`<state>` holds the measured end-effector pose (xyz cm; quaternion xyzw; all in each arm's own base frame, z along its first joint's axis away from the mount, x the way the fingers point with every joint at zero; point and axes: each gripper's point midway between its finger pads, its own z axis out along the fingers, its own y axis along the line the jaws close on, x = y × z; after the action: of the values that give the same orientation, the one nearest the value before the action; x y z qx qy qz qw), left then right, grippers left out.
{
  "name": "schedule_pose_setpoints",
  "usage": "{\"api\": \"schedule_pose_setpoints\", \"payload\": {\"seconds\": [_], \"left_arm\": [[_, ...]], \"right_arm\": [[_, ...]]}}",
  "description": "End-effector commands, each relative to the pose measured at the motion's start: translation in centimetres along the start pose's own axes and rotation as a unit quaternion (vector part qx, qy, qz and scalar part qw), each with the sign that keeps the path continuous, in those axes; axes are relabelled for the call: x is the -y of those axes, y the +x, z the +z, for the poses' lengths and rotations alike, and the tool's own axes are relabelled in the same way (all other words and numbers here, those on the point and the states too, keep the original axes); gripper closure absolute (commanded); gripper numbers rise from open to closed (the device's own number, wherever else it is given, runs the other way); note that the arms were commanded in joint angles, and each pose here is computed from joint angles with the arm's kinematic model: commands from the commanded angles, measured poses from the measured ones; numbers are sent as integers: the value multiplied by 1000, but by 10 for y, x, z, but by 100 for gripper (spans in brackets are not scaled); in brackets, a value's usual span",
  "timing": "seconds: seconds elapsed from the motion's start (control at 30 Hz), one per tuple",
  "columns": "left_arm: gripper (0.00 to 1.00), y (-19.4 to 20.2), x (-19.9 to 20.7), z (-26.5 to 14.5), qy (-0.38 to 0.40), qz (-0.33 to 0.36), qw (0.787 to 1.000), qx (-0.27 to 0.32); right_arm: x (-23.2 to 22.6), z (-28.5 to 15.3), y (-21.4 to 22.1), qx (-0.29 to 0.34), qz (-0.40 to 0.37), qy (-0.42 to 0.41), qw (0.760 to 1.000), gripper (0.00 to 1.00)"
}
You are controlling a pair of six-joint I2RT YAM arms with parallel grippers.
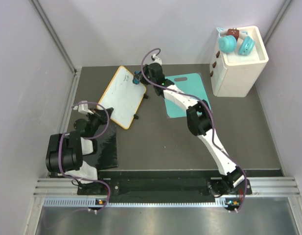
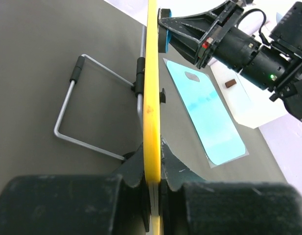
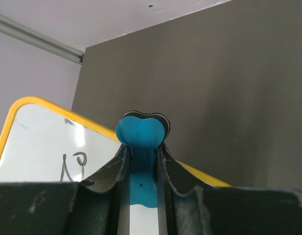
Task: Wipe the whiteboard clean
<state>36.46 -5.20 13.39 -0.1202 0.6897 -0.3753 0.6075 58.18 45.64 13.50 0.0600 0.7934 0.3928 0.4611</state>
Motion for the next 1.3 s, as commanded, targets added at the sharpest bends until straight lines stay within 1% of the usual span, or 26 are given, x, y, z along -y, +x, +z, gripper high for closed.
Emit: {"api": "schedule_pose_setpoints", "payload": {"seconds": [0.0,0.17,0.2,0.3,0.37,0.47,0.53,0.63,0.7,0.83,0.93,0.97,1.03,1.07,1.17,1.27], "left_arm": [[100,50,18,-15,48,5,993,-105],[100,58,20,-17,46,16,991,-125],[100,60,20,-17,47,23,990,-131],[100,63,20,-19,43,31,988,-142],[100,62,23,-20,48,36,988,-142],[100,64,28,-19,57,46,987,-145],[100,66,33,-19,67,51,985,-149],[100,67,36,-19,73,57,984,-150],[100,68,37,-19,75,61,984,-151],[100,69,42,-23,80,68,983,-151],[100,69,44,-25,83,72,983,-150],[100,68,45,-25,84,72,983,-149],[100,70,46,-26,88,73,982,-152],[100,70,47,-26,89,74,982,-152],[100,71,49,-28,92,76,981,-153],[100,71,51,-28,94,81,980,-152]], "right_arm": [[-31,1,28,-16,-24,-46,999,100],[-61,-9,47,-33,-74,-74,994,100],[-74,-13,56,-37,-95,-84,991,100],[-93,-22,57,-29,-126,-99,987,100],[-111,-28,62,-34,-132,-124,983,100],[-134,-36,66,-48,-151,-156,975,100],[-148,-42,75,-57,-179,-175,967,100],[-164,-53,79,-66,-192,-204,958,100],[-164,-54,78,-67,-188,-202,959,100],[-148,-42,56,-17,-179,-154,972,100],[-128,-26,35,14,-125,-133,983,100],[-122,-22,30,18,-96,-129,987,100],[-107,-14,10,40,-69,-117,990,100],[-97,-8,12,41,-50,-110,992,100],[-81,-2,-4,58,-15,-106,993,100],[-68,2,-17,80,-3,-91,993,100]]}}
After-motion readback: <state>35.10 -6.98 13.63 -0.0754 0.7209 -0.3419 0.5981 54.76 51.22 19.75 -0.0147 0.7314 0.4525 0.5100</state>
